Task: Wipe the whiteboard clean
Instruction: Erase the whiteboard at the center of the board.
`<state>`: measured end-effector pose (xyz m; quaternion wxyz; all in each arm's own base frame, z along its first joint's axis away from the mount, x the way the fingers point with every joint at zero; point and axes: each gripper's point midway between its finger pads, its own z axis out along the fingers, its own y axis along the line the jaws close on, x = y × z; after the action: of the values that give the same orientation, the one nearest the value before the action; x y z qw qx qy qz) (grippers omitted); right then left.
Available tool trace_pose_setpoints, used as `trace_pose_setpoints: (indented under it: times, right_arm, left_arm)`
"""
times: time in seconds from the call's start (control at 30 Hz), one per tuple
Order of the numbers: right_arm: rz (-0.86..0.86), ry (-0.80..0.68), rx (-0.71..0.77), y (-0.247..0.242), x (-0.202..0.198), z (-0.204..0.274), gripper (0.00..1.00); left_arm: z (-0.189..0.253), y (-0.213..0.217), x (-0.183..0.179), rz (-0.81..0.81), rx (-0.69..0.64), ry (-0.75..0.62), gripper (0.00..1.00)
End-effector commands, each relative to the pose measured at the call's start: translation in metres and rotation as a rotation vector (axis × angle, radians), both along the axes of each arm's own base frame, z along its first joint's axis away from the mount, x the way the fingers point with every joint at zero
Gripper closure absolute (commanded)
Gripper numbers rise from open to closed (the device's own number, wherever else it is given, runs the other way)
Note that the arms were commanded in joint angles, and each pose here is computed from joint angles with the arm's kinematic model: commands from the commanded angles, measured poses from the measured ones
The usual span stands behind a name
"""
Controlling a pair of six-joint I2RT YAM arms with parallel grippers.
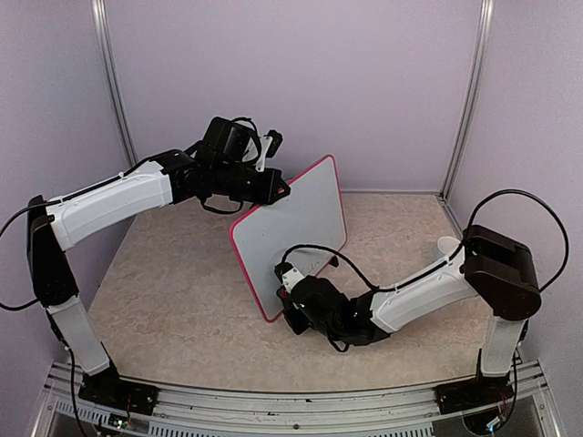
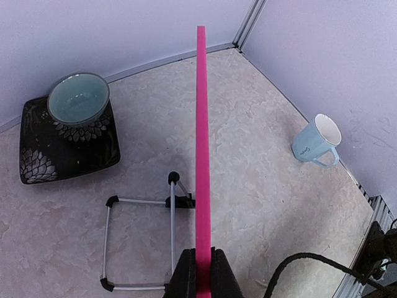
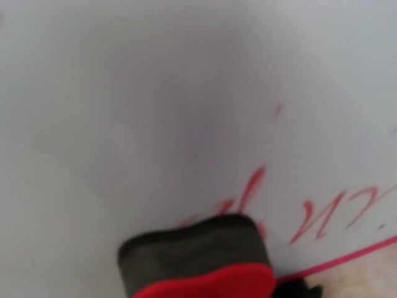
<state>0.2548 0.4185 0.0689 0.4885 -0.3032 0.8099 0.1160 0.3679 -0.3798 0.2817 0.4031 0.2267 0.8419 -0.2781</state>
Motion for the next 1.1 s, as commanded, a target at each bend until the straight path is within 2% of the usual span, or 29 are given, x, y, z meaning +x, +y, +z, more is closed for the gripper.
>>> trace_pose_setpoints:
  times: [0.0,0.2,0.53,0.83,1.07]
  right_arm:
    - [-0.041,-0.125,0.163,0.014,0.030,0.088,0.83]
    - [-0.064,-0.109,0.201,0.014,0.039,0.100,0.83]
    - [-0.028,0.048,0.189,0.020,0.022,0.029,0.84]
    - [0.042,0.019,0.208,0.036,-0.016,0.047,0.84]
    - [-0.038,0.045,0.200,0.019,-0.019,0.045,0.85]
  left_arm:
    - [-0.069,-0.006,-0.028,-0.051,0.125,0.180,1.00]
    - [-0.068,-0.008,-0.029,-0.050,0.120,0.180,1.00]
    - [-0.069,-0.010,-0.028,-0.041,0.112,0.183,1.00]
    - [-0.065,-0.005,-0.022,0.031,0.084,0.182,1.00]
    - [-0.058,0.001,-0.019,0.082,0.055,0.175,1.00]
